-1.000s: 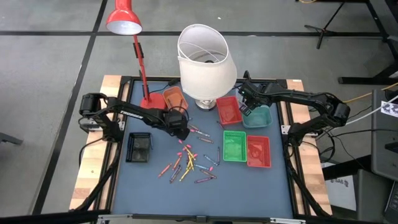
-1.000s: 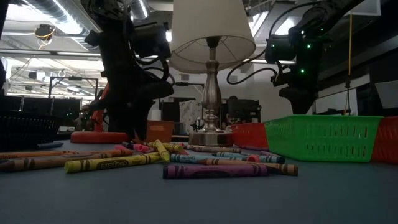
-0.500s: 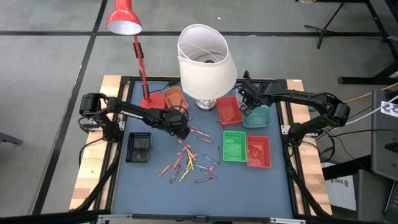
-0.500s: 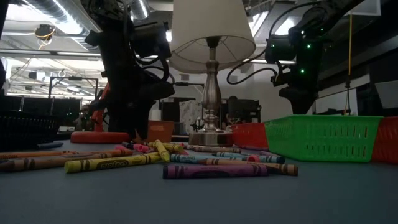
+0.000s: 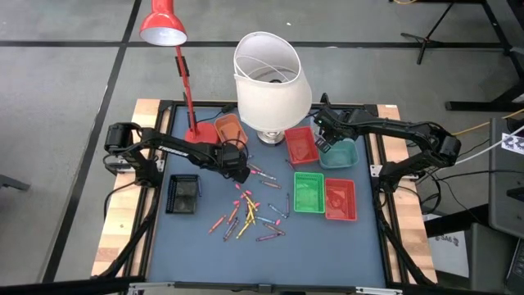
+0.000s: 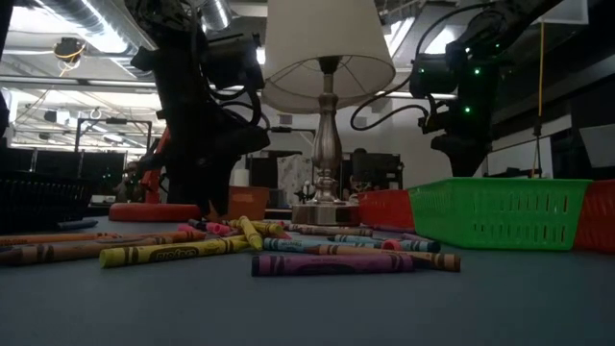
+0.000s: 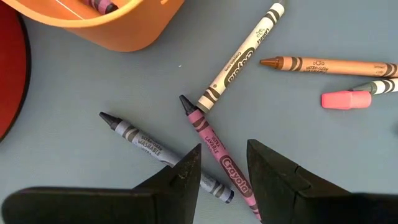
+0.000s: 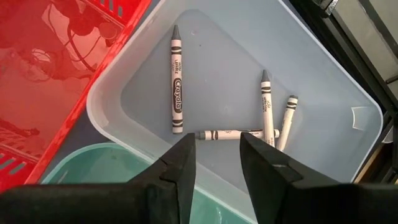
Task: Sort crayons
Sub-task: Put the violet crayon into the orange bin
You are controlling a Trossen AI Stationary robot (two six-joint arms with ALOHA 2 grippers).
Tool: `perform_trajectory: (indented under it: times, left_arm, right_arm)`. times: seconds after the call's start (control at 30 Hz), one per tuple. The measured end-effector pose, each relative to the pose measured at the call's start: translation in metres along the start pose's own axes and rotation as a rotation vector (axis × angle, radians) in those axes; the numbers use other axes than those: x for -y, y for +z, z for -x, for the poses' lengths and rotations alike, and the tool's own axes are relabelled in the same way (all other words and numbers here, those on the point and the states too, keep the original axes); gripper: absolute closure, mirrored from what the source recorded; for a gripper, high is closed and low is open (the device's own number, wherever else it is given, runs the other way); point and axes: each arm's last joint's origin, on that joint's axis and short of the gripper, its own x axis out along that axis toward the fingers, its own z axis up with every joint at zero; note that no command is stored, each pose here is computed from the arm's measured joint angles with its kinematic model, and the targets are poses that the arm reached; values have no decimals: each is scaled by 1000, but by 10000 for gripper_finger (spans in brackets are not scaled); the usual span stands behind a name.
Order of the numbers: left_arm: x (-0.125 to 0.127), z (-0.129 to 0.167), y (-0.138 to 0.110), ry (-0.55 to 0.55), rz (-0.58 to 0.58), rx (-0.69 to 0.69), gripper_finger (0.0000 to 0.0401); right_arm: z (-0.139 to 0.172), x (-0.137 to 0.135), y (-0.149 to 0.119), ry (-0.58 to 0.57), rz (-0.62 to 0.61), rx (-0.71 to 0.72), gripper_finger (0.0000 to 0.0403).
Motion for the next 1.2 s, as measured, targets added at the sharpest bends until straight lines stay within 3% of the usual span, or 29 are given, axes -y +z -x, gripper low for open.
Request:
perform_trajectory:
  times: [0.4, 0.7, 1.2]
  left_arm:
    - [5, -15, -2, 5, -27, 1, 290]
    - [1, -18, -5, 36, -36, -36, 323]
    - [1, -17, -6, 16, -49, -69, 340]
  right_arm:
    - [0, 0, 1, 8, -2, 5, 279]
    - [0, 0, 1, 8, -2, 5, 279]
    - [0, 0, 1, 8, -2, 5, 279]
